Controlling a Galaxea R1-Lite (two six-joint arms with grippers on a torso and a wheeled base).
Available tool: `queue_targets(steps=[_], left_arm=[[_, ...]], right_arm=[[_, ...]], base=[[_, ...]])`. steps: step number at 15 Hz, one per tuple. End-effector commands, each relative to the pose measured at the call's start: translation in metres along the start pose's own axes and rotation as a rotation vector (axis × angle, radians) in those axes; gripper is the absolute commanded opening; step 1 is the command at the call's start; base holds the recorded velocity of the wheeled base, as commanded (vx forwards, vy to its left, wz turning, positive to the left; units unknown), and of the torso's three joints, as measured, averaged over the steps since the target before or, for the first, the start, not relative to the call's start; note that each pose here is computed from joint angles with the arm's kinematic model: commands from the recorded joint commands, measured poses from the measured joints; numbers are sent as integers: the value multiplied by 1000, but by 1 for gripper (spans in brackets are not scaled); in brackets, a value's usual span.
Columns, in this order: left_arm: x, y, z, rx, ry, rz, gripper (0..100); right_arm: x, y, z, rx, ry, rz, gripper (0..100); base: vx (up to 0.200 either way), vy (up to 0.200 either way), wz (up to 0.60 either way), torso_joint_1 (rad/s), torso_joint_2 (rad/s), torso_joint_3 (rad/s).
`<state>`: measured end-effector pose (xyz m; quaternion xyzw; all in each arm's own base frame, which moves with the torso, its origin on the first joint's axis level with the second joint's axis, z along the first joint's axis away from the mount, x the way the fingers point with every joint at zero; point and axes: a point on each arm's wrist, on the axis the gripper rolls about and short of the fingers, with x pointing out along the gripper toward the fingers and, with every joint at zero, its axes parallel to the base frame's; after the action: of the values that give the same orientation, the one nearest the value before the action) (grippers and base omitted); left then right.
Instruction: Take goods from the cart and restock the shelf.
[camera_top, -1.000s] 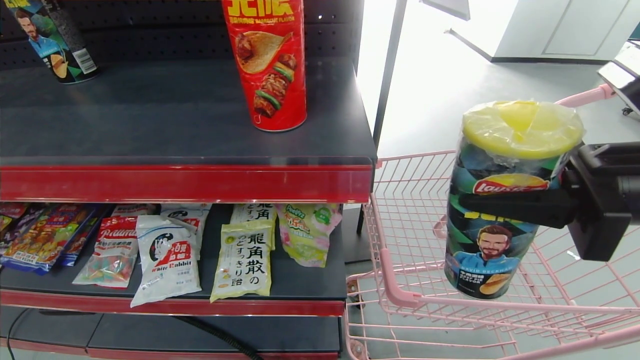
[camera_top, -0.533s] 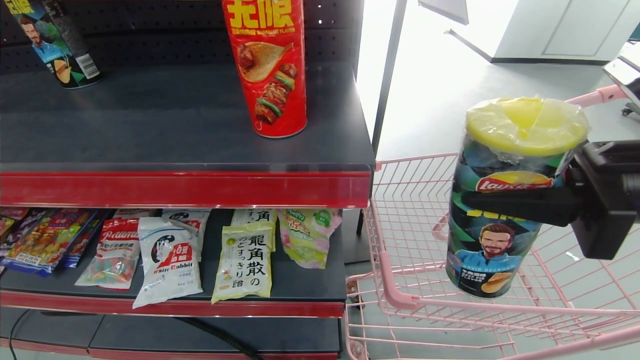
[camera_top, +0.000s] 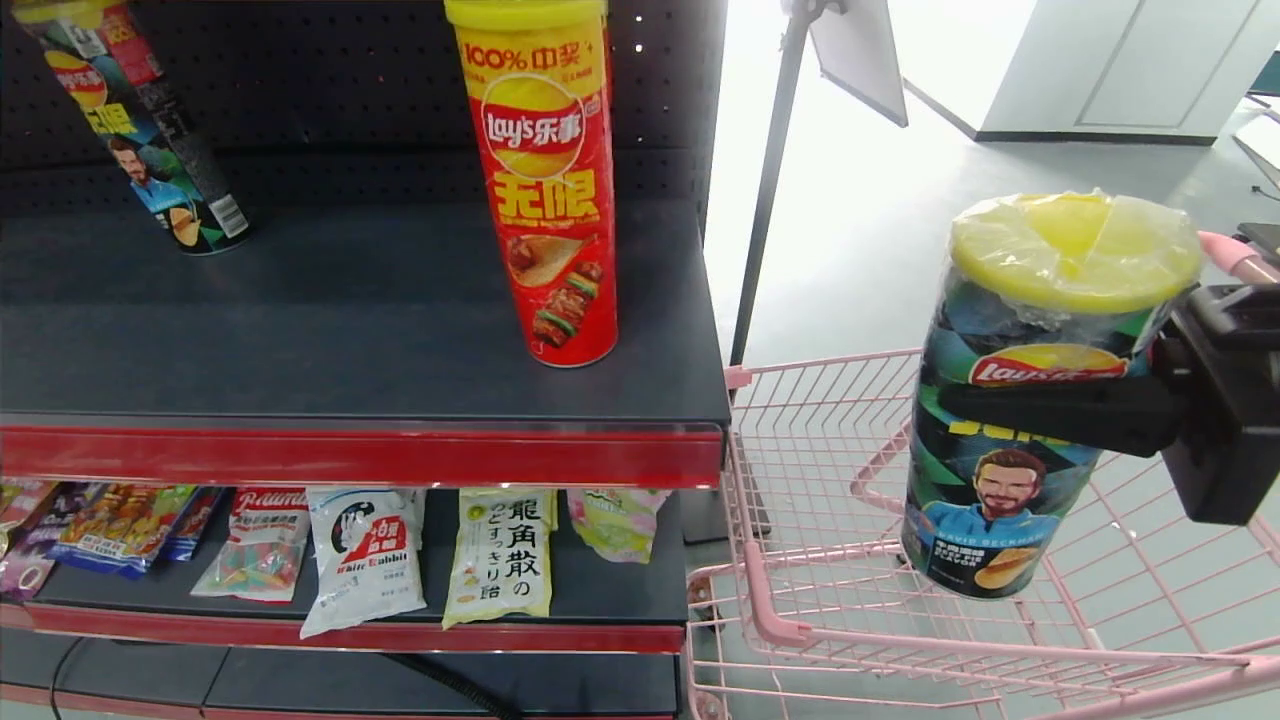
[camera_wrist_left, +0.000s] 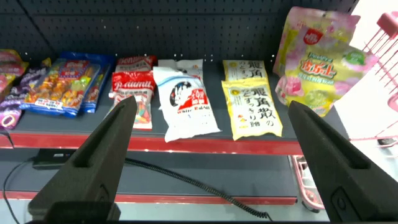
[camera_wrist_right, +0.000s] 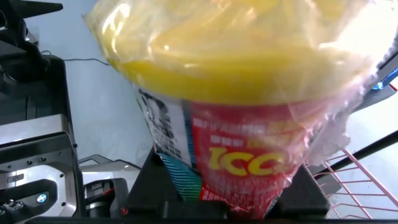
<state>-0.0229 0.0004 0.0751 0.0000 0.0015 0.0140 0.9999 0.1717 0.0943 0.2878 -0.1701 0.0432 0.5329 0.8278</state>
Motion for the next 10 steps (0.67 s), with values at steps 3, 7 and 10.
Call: queue_targets(steps=[3, 7, 10], left_arm=[[0, 0, 0, 0, 2, 1, 100], [0, 0, 0, 0, 2, 1, 100], [0, 0, 0, 0, 2, 1, 100]], right_arm=[[-1, 0, 2, -4, -5, -2, 0], [-2, 1, 2, -5, -6, -3, 0], [-3, 2, 3, -10, -10, -4, 0]], base=[[0, 0, 0, 230, -559, -346], [0, 0, 0, 245, -583, -344], [0, 0, 0, 189, -417, -242]])
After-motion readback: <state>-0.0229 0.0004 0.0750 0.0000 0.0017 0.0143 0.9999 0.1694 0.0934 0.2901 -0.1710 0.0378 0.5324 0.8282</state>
